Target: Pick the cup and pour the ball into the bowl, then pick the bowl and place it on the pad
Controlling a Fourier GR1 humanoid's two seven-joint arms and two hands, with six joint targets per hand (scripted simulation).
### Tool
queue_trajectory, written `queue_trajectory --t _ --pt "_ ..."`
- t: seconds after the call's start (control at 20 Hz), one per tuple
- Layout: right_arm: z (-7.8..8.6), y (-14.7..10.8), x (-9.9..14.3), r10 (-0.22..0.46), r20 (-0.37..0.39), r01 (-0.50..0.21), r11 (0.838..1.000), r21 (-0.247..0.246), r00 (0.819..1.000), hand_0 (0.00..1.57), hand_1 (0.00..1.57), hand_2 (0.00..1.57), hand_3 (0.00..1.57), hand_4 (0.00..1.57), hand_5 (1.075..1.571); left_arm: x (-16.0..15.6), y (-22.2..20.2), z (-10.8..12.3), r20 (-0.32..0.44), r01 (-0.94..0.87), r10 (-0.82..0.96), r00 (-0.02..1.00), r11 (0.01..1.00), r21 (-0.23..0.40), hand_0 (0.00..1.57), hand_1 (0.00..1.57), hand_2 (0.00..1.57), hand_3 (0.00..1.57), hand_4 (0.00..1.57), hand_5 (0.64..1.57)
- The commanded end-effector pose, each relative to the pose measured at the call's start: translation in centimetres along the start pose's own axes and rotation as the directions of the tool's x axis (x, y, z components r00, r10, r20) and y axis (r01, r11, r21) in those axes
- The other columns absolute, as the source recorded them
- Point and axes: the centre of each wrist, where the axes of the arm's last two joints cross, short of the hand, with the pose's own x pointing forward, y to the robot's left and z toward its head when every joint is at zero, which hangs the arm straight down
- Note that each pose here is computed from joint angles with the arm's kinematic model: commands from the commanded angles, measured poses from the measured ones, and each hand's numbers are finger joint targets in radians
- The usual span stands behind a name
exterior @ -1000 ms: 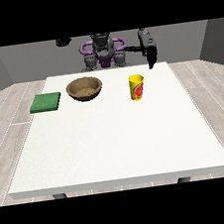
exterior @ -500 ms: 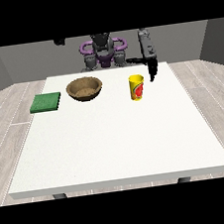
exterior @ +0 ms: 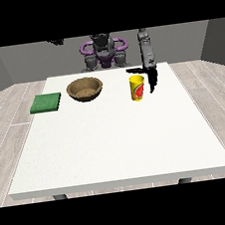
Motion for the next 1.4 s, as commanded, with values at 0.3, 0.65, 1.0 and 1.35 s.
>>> queue_trajectory --t 0.3,0.65,1.0,1.35 --pt "2.0 -3.6 2.9 0.026 0.040 -0.027 1.000 0.015 0.999 0.00 0.00 0.00 0.00 0.00 1.567 -2.1 1.1 1.1 0.020 0.011 -0.012 1.000 0.999 0.049 0.00 0.00 0.00 0.00 0.00 1.418" --pt "1.9 -3.4 5.9 0.024 0.145 -0.031 0.999 0.044 0.989 0.00 0.00 0.00 0.00 0.00 1.560 -1.9 2.6 1.0 0.141 0.316 -0.331 0.933 0.941 0.118 1.32 1.32 1.57 1.57 1.02 1.487" --pt "2.1 -7.0 4.3 0.010 0.030 -0.010 1.000 0.001 1.000 0.00 0.00 0.00 0.00 0.09 1.559 -1.5 1.3 -0.5 0.079 0.409 -0.416 0.906 0.908 0.090 1.33 1.33 1.57 1.57 1.07 1.481" --pt "2.1 -8.7 0.5 -0.018 -0.069 0.016 0.999 -0.031 0.997 0.00 0.00 0.00 0.00 0.24 1.559 -0.7 -4.2 -3.1 0.058 0.587 -0.585 0.809 0.809 -0.022 1.37 1.37 1.57 1.57 1.11 1.515"
